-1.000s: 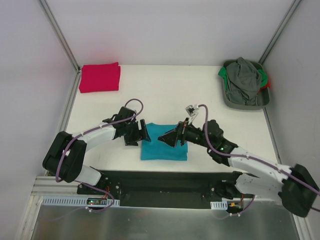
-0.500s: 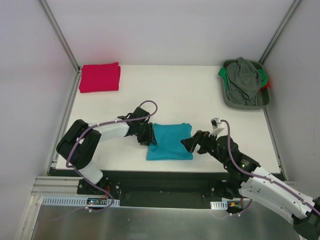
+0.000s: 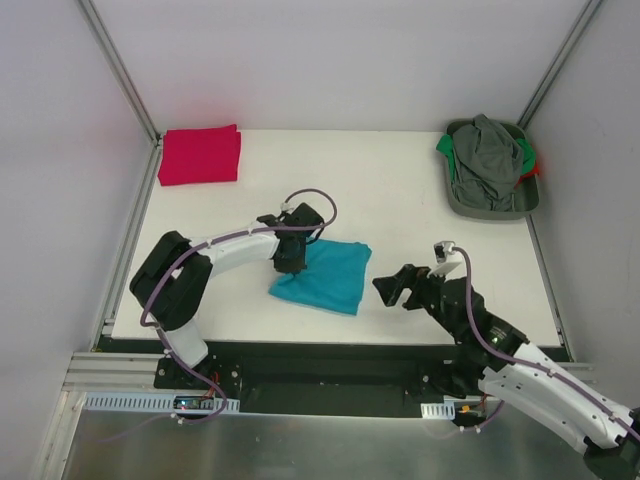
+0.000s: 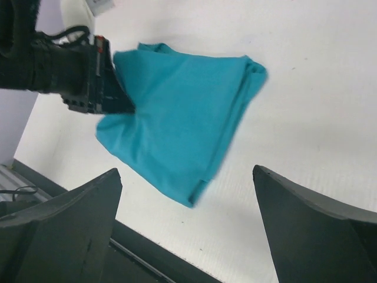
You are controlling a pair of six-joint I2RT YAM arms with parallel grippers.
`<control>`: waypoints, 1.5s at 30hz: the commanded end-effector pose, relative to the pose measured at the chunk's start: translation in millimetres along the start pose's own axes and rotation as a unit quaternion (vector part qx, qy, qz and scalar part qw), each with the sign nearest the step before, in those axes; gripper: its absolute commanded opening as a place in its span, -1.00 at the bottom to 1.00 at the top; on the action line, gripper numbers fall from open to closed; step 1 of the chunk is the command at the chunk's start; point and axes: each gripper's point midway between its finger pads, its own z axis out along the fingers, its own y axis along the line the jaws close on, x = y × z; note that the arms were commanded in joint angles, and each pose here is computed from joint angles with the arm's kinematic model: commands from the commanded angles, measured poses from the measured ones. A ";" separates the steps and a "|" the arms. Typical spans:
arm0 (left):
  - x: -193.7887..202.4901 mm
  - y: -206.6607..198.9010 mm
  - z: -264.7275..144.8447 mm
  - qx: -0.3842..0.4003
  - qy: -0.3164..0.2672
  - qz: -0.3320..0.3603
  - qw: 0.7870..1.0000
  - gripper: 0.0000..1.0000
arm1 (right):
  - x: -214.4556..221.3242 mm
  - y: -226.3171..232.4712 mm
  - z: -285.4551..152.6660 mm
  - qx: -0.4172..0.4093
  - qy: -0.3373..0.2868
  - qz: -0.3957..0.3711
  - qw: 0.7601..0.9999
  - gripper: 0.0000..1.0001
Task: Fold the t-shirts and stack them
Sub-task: Put the neatly folded tshirt into the corner of the board with the left arm
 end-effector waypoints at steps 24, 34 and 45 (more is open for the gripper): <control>-358.8 214.7 -75.5 -0.415 -0.195 0.125 0.880 -1.00 | -6.7 -78.0 -37.8 0.123 -0.059 -0.123 0.983 0.92; -411.2 261.6 -147.0 -0.443 -0.322 0.043 0.836 -1.00 | -5.6 -82.4 -33.9 0.139 -0.052 -0.134 0.980 0.92; -432.1 238.0 -194.3 -0.373 -0.414 0.002 0.830 -1.00 | -8.4 -87.2 -35.6 0.150 -0.066 -0.126 0.978 0.92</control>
